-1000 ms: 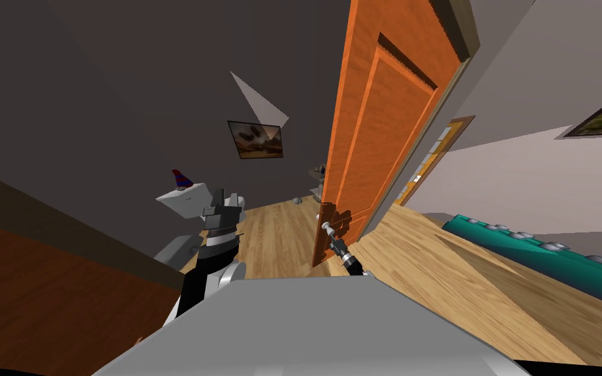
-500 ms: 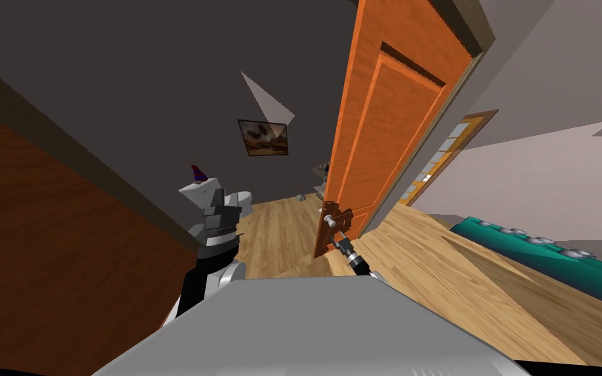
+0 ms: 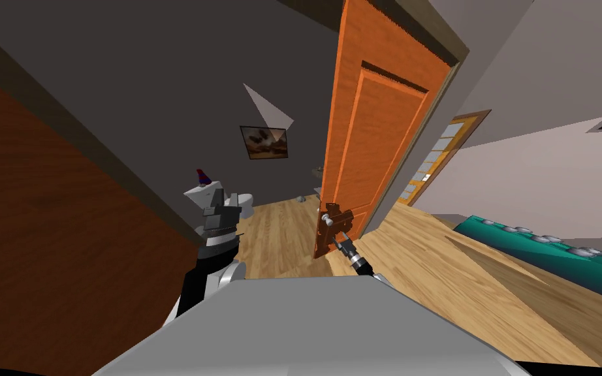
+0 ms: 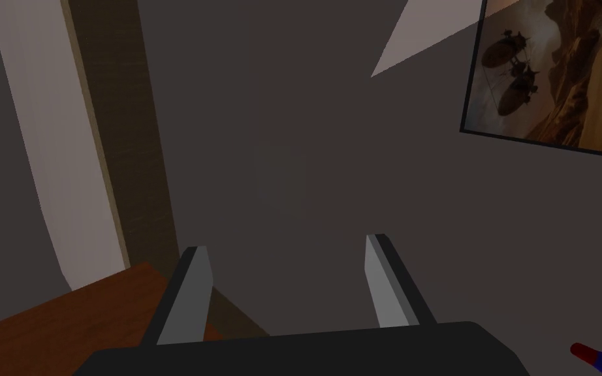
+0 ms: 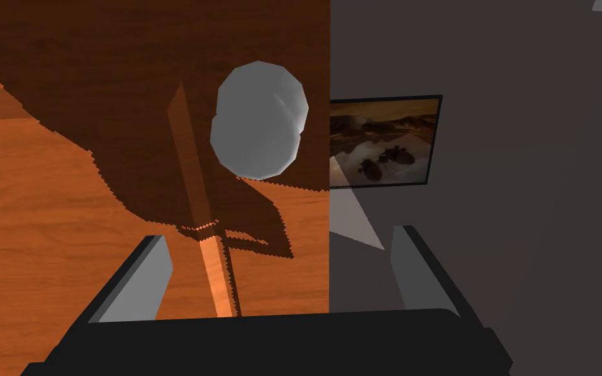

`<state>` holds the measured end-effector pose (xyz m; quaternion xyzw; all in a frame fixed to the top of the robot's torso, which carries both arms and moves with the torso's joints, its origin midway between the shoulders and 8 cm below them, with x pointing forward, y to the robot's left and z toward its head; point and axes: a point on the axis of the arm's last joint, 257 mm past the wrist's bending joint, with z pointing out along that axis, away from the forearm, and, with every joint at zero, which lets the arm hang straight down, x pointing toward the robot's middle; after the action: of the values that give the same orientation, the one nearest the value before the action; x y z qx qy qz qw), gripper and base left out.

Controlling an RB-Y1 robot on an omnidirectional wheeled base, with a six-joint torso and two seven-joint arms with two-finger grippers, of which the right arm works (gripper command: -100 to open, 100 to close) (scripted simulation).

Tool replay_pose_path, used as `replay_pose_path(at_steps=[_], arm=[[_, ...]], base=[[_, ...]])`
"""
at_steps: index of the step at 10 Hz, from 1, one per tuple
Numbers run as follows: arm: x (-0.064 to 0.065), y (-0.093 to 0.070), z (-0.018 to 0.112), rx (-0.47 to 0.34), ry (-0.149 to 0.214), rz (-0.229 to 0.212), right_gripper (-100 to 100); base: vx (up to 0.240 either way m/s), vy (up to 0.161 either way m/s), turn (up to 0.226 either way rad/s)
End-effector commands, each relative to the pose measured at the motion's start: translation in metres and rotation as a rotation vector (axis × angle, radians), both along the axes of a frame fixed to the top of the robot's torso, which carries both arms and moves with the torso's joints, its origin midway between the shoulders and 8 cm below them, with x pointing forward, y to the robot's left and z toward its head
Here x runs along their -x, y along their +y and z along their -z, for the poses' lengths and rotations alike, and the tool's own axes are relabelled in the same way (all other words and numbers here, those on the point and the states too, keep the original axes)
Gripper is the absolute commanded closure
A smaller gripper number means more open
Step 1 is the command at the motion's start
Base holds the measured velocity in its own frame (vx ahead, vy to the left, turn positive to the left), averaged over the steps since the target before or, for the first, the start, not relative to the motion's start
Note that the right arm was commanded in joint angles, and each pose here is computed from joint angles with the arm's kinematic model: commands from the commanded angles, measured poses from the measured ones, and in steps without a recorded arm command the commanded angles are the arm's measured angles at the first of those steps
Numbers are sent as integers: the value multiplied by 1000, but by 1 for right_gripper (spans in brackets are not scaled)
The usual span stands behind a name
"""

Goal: Pull the door open

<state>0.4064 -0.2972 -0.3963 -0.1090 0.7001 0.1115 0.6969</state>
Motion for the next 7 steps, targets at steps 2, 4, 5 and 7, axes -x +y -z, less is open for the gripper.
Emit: replay_pose_path(at_steps=[2,4,5,7], arm=[[11,4,-1,-2,-4,-16,-100],[21,7,-1,-2,-6,-30,-100],[29,10,-1,-3,-7,-41,-100],[42,14,-1,-3,-9,-59,-100]], base=[[148,110,-27],[136,110,-53],[172,103,-71],[163,99,-68]])
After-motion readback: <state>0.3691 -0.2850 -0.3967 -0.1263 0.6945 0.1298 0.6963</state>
